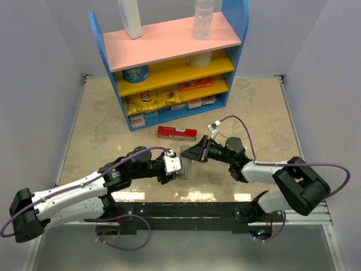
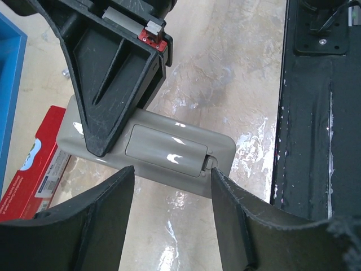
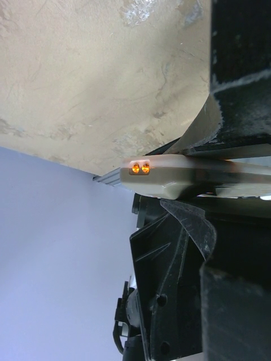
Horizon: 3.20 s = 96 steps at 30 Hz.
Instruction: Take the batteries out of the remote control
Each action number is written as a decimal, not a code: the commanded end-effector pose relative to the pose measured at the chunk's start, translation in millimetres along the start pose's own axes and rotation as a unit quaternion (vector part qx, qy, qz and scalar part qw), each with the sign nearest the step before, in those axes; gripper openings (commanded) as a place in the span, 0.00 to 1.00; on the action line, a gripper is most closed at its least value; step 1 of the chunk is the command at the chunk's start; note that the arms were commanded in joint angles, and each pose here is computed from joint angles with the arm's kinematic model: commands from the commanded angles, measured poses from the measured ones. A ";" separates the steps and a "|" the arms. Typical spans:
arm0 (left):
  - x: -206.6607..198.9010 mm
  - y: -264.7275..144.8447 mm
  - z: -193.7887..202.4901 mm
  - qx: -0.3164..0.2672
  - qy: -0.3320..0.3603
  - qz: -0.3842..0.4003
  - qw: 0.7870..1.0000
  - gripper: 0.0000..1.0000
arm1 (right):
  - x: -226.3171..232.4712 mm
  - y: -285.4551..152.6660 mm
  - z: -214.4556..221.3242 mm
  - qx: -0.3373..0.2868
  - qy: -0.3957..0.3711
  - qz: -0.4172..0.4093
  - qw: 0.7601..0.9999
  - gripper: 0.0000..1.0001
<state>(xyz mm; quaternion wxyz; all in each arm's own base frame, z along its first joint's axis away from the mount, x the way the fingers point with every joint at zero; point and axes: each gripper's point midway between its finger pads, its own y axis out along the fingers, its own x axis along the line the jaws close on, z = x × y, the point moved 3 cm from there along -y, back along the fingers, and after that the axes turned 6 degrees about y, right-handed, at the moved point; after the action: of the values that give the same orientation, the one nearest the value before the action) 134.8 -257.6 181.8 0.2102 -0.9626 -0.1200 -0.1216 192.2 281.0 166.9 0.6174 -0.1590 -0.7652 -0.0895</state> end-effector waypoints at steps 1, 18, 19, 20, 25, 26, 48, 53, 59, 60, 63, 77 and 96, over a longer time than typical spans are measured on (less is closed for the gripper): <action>10.3 1.1 -24.9 -0.038 0.023 -0.019 0.999 0.61 | 12.5 0.1 -2.2 -0.002 -0.008 -0.036 0.999 0.00; 5.2 11.6 -26.1 -0.034 0.042 -0.002 0.999 0.63 | 8.0 2.1 2.3 0.005 0.000 -0.039 0.999 0.00; 4.2 11.6 -25.4 -0.034 0.042 -0.001 0.999 0.63 | 7.7 2.3 2.3 0.005 -0.001 -0.039 0.999 0.00; 4.9 11.3 -25.9 -0.035 0.043 -0.003 0.998 0.63 | 8.6 2.6 2.5 0.006 -0.001 -0.041 0.999 0.00; 10.6 10.4 -25.8 -0.030 0.044 -0.021 0.998 0.63 | 6.4 4.1 5.3 0.009 0.000 -0.040 0.999 0.00; 11.3 10.0 -25.9 -0.030 0.043 -0.023 0.998 0.63 | 7.1 4.7 5.6 0.010 0.001 -0.042 0.999 0.00; 3.9 10.4 -21.2 -0.029 0.058 0.000 0.998 0.63 | 5.6 7.4 10.1 0.017 0.014 -0.049 0.999 0.00; 5.5 5.3 -27.1 -0.037 0.060 -0.004 0.998 0.64 | 7.1 7.2 10.7 0.018 0.012 -0.051 0.998 0.00; 6.0 3.3 -29.3 -0.034 0.056 -0.004 0.998 0.64 | 7.0 6.6 10.6 0.018 0.012 -0.051 0.998 0.00; 3.7 3.9 -29.0 -0.036 0.055 0.003 0.998 0.64 | 7.1 6.7 11.1 0.018 0.012 -0.051 0.998 0.00; 3.4 3.7 -32.1 -0.040 0.052 0.006 0.998 0.63 | 5.7 6.6 10.8 0.017 0.012 -0.049 0.999 0.00; 1.2 10.5 -14.0 -0.008 0.054 0.010 0.998 0.63 | 5.2 5.7 11.3 0.017 0.013 -0.048 0.999 0.00; -2.1 3.8 -15.9 -0.018 0.066 0.017 0.998 0.64 | 3.3 6.4 12.4 0.020 0.016 -0.051 0.998 0.00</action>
<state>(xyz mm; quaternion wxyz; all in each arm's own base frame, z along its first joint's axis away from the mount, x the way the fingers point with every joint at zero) 134.3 -266.1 177.6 0.2283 -0.9548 -0.0971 -0.1635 186.5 290.7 153.8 0.6406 -0.1333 -0.7504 -0.0936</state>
